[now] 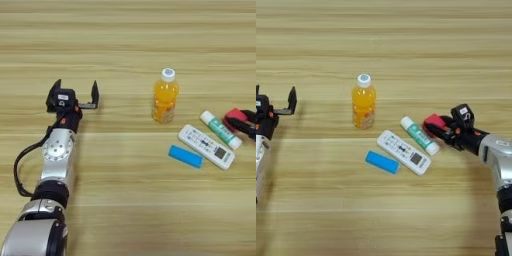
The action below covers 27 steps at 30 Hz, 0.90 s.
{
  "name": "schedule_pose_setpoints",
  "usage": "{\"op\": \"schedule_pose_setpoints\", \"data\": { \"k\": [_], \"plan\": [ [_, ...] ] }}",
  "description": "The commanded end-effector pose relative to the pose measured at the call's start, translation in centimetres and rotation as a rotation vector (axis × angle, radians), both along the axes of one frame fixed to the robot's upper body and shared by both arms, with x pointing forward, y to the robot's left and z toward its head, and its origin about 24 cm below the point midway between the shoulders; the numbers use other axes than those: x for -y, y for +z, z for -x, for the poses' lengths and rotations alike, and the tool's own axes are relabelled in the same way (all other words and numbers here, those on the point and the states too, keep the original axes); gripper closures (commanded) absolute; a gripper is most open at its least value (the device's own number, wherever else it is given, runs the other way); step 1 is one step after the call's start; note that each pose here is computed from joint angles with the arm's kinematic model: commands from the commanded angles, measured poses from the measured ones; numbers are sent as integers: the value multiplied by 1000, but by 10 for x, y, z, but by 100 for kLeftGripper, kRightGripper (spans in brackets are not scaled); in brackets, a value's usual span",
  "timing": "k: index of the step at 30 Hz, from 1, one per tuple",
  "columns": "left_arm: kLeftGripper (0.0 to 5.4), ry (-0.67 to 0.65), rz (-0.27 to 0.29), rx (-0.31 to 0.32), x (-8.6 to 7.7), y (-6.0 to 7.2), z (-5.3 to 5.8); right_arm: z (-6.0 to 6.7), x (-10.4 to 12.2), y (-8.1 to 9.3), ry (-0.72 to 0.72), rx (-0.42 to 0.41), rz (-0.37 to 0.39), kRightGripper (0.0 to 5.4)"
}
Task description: Move the objects on the table
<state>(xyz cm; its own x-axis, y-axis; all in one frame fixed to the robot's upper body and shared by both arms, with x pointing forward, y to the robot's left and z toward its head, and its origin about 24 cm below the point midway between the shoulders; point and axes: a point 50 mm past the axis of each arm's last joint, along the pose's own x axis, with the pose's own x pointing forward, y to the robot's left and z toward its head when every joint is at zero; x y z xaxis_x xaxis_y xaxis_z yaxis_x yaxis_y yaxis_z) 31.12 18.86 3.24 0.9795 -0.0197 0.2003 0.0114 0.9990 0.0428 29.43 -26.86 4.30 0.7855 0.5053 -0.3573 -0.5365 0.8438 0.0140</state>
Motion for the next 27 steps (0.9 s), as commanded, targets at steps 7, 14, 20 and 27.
{"op": "schedule_pose_setpoints", "data": {
  "k": [7, 14, 20, 27],
  "plan": [
    [0, -8, -15, 20, 1, 4, -3, -3, -2, 31, 32, 93, 28, 310],
    [0, -8, -14, 21, 1, 5, -3, 2, -15, 46, 81, 142, 37, 311],
    [0, -8, -14, 22, 1, 5, -3, 13, -33, 60, 173, 189, 38, 311],
    [0, -7, -14, 22, 2, 5, -3, 32, -70, 72, 325, 222, 10, 311]
  ]
}}
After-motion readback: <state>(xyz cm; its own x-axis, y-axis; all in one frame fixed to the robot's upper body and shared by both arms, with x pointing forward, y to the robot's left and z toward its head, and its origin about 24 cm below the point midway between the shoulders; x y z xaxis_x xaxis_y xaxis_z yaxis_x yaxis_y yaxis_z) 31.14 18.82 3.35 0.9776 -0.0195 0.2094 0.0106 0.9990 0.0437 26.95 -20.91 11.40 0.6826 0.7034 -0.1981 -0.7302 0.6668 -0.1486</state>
